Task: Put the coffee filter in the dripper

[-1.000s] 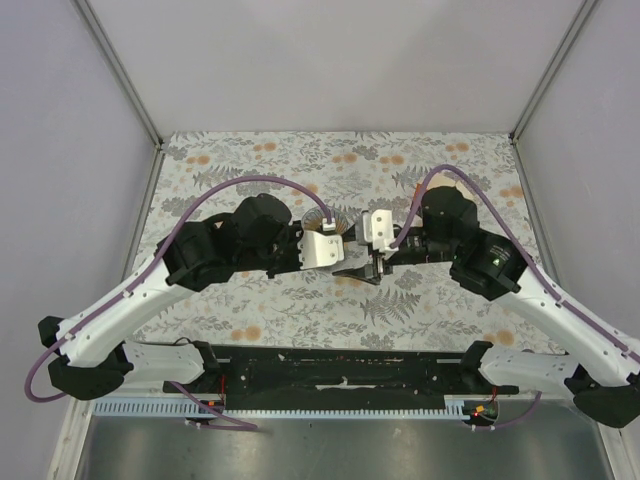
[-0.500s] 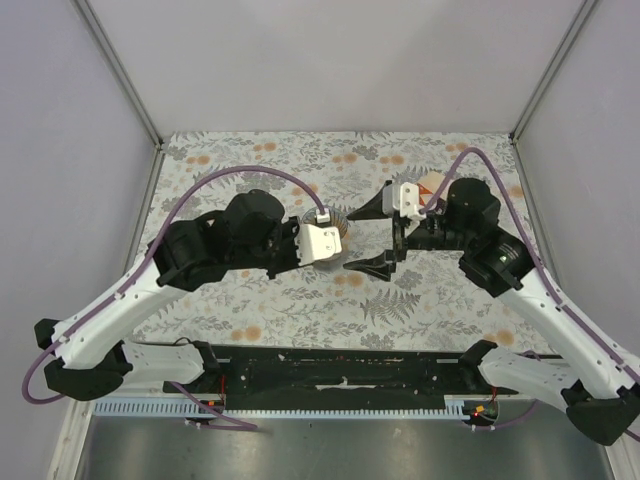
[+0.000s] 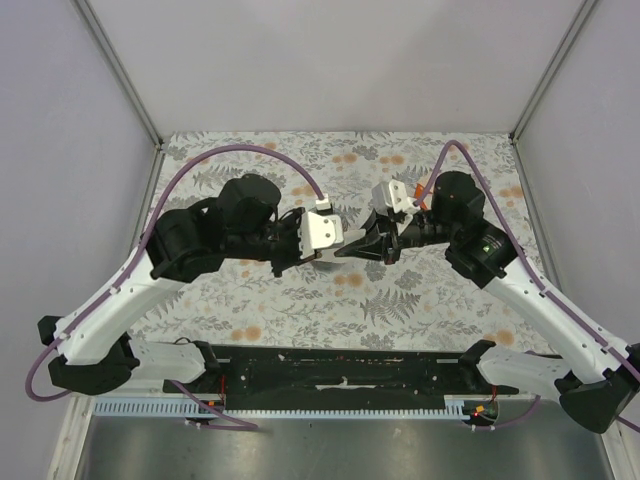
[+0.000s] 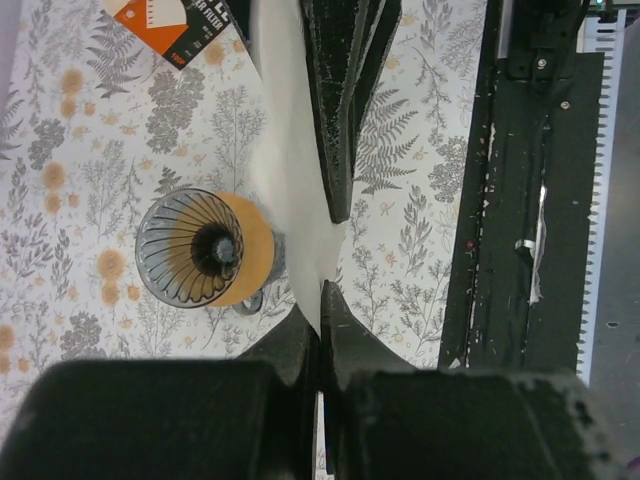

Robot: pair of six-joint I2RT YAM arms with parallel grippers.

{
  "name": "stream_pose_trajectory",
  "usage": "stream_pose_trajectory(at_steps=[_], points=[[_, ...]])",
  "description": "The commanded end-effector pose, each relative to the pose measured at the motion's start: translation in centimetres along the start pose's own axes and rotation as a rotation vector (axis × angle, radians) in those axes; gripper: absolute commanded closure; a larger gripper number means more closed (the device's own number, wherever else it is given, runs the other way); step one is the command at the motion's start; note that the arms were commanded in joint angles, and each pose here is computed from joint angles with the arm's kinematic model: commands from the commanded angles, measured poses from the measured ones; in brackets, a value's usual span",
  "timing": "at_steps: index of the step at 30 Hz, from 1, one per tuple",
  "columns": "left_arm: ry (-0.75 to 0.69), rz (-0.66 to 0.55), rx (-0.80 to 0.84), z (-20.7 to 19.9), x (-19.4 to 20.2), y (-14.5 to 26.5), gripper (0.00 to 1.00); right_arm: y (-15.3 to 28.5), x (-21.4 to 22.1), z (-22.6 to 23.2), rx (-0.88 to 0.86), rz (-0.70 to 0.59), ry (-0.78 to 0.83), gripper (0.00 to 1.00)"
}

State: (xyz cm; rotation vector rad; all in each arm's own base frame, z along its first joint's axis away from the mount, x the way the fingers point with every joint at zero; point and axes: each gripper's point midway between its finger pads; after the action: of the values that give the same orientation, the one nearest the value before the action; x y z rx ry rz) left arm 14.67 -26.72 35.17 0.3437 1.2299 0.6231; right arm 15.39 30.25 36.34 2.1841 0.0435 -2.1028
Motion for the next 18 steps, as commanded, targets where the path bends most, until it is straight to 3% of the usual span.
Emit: stream_pose_trajectory(at_steps=[1, 3, 6, 12, 15, 18], points=[[0.05, -0.088, 0.098, -1.5, -2.5, 1.3, 0.98, 0.3, -1.0, 1.0, -0.037, -0.017, 0.07, 1.0], [0.08, -0.103, 0.137, -2.3, -2.8, 1.6, 0.95, 0.7, -0.2, 0.8, -0.017, 0.018, 0.093, 1.0], [0.102, -0.111, 0.156, -2.5, -2.8, 1.8, 0.71, 1.3, 2.1, 0.2, 0.023, 0.124, 0.09, 1.0], [0.135, -0.123, 0.098, -0.9, -3.2, 2.5, 0.5, 2.0, 4.5, 0.3, -0.002, 0.309, 0.003, 1.0], [0.156, -0.127, 0.083, -0.5, -3.5, 2.4, 0.49, 1.2, 4.6, 1.2, -0.043, 0.334, 0.025, 1.0], [0.183, -0.148, 0.112, -0.8, -4.3, 2.3, 0.56, 0.5, 4.1, 2.1, -0.091, 0.334, 0.053, 1.0]])
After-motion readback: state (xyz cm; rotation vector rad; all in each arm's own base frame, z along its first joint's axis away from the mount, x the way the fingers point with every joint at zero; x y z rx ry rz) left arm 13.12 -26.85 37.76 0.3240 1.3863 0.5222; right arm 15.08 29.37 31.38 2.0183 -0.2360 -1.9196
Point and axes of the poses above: each gripper's point midway between its finger pads, its own y axis back along the fingers, its own z axis along the line the jaws close on, x = y × z, and after that the axes turned 4 degrees about -y, right-handed
